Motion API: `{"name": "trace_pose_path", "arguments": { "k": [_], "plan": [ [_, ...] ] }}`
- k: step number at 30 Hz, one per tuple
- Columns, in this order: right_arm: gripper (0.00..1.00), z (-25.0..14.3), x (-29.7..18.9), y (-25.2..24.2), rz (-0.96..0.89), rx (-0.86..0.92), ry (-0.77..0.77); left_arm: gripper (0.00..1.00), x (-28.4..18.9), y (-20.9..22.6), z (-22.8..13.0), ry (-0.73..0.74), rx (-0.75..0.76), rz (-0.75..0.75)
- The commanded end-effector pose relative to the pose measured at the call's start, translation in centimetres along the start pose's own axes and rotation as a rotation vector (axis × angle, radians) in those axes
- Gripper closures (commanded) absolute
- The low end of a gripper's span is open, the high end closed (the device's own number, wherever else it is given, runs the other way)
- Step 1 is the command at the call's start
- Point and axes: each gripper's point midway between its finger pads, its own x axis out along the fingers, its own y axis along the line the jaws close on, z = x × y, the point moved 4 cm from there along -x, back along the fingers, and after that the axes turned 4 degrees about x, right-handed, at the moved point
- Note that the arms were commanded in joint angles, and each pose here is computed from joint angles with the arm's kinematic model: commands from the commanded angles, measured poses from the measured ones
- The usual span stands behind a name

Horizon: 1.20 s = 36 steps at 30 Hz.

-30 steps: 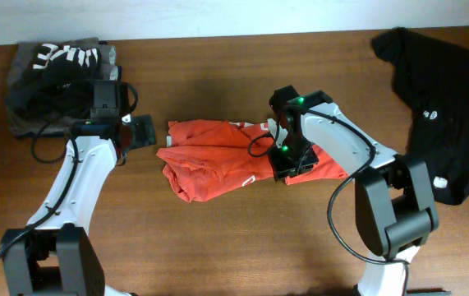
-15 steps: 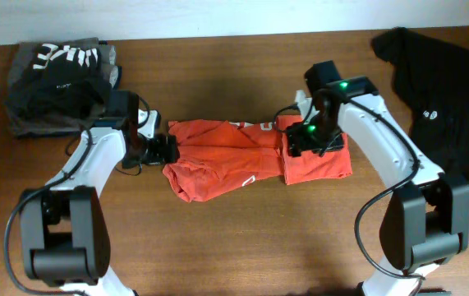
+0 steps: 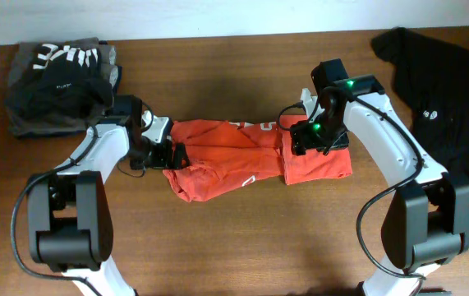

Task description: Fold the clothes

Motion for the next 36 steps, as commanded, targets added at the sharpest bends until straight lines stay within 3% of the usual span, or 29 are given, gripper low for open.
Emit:
{"name": "trace_pose_path", "arguments": {
  "k": [1,2,7,9,15,18,24,32,36],
  "plan": [
    [0.27,0.4,-1.0,0.0,-0.006,-0.013,-0.036,0.05,4.3,-0.3,-1.9,0.107,-0.012,-0.106],
    [0.27,0.4,-1.0,0.0,-0.006,-0.013,-0.036,0.11,4.9,-0.3,-2.2,0.121,-0.025,-0.111],
    [0.27,0.7,-1.0,-0.3,-0.031,-0.012,-0.049,0.78,6.0,0.1,-2.5,0.140,-0.093,-0.109],
    [0.27,0.8,-1.1,-0.5,-0.035,-0.006,-0.056,0.97,5.9,0.1,-2.4,0.140,-0.097,-0.108],
    [0.27,1.5,-1.5,-2.5,-0.038,0.056,-0.089,0.99,5.1,0.7,-2.5,0.137,-0.121,-0.101],
    [0.37,1.6,-1.6,-3.8,-0.042,0.085,-0.095,0.99,3.8,2.0,-2.3,0.117,-0.146,-0.063],
    [0.95,2.4,-1.2,-5.3,0.002,0.121,-0.122,1.00,-0.2,5.3,-2.1,0.056,-0.201,0.046],
    [0.96,5.3,1.4,-2.3,0.311,0.052,-0.179,0.99,-3.6,6.9,-1.1,0.015,-0.184,0.101],
    [0.96,5.1,4.2,-2.6,0.336,0.074,-0.112,0.99,-4.4,7.0,-0.1,-0.012,-0.178,0.108]
  ]
}}
